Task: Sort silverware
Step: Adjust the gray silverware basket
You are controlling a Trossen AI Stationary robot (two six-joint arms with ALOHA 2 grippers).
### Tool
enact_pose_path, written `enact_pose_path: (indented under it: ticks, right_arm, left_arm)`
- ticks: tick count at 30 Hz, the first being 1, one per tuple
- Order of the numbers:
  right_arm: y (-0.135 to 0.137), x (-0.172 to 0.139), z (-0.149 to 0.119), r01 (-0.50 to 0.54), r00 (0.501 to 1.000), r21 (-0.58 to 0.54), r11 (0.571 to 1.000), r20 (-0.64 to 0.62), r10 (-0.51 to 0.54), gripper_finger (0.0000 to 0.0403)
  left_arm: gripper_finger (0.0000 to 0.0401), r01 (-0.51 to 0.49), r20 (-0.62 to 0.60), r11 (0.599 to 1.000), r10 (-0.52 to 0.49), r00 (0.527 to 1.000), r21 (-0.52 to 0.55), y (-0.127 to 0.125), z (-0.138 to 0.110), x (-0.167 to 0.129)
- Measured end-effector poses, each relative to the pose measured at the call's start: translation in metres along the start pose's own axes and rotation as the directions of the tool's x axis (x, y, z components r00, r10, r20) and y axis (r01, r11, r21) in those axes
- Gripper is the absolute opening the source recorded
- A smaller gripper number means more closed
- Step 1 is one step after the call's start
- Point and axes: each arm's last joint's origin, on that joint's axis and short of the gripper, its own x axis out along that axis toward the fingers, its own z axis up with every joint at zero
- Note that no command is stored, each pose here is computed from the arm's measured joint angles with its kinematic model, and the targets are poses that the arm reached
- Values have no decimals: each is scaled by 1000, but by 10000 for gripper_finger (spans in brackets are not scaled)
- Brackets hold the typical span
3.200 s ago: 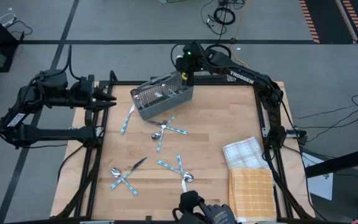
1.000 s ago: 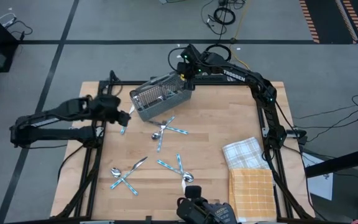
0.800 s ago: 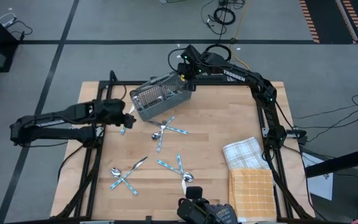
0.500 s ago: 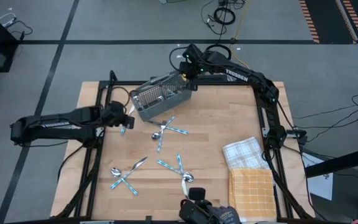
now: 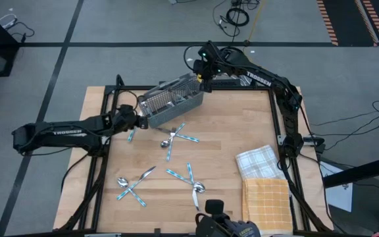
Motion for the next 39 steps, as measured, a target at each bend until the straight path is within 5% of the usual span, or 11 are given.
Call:
enact_pose_path:
  ticks: [20, 31, 39]
  right_arm:
    - [-1, -3, -12, -3, 994, 4, 1000, -113, 3, 0]
    - [-5, -3, -15, -1, 992, 19, 1000, -127, 3, 0]
    - [-5, -3, -16, -2, 992, 20, 1000, -129, 5, 0]
  left_arm:
    - [95, 56, 140, 993, -41, 989, -104, -11, 22, 58]
    - [95, 172, 256, 968, -122, 959, -183, -10, 39, 85]
    - [95, 206, 313, 955, -132, 940, -214, -23, 69, 105]
